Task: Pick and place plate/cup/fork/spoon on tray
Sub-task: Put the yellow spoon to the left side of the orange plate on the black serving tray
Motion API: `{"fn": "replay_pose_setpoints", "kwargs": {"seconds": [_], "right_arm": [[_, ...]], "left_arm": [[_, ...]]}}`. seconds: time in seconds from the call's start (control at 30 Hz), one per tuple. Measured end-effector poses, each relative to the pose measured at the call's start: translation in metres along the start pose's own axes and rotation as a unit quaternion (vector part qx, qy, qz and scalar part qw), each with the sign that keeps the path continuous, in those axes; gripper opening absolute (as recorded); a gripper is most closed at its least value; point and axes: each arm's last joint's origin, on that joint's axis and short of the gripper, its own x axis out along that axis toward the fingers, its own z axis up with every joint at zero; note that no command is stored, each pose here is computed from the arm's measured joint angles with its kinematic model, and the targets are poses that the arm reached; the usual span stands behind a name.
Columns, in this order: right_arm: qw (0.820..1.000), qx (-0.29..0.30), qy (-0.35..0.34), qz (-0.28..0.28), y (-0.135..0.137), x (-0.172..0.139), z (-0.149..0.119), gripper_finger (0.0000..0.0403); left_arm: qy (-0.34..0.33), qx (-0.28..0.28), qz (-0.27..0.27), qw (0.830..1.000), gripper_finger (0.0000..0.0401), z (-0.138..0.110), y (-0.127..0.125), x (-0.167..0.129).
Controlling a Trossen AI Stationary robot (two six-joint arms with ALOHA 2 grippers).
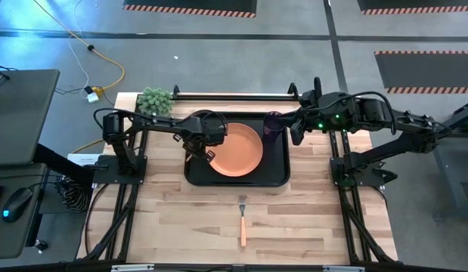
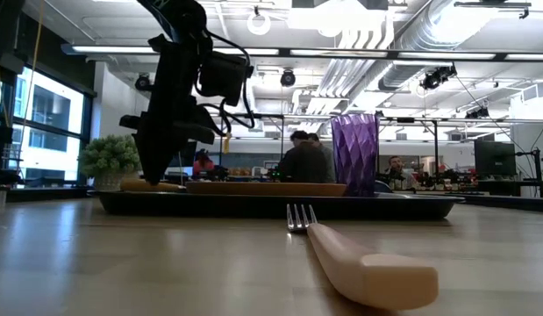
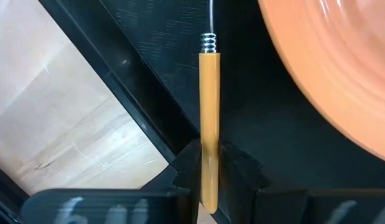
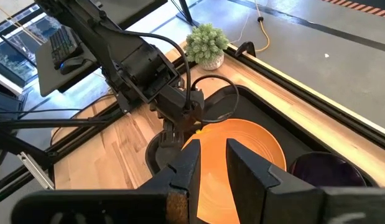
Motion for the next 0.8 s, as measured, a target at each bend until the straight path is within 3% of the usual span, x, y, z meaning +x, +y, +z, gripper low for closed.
{"fn": "replay_pose_setpoints", "kwargs": {"seconds": [0.47, 0.8], "right_arm": [[1.0, 0.009, 0.0, 0.0, 0.0, 0.0, 0.0, 0.0067], [1.0, 0.017, 0.0, 0.0, 0.0, 0.0, 0.0, 0.0067]], "left_arm": [[-0.002, 0.011, -0.015, 1.0, 0.0051, 0.004, 0.001, -0.001], [-0.099, 0.044, -0.08, 0.991, 0.0051, 0.051, 0.016, -0.023]]}}
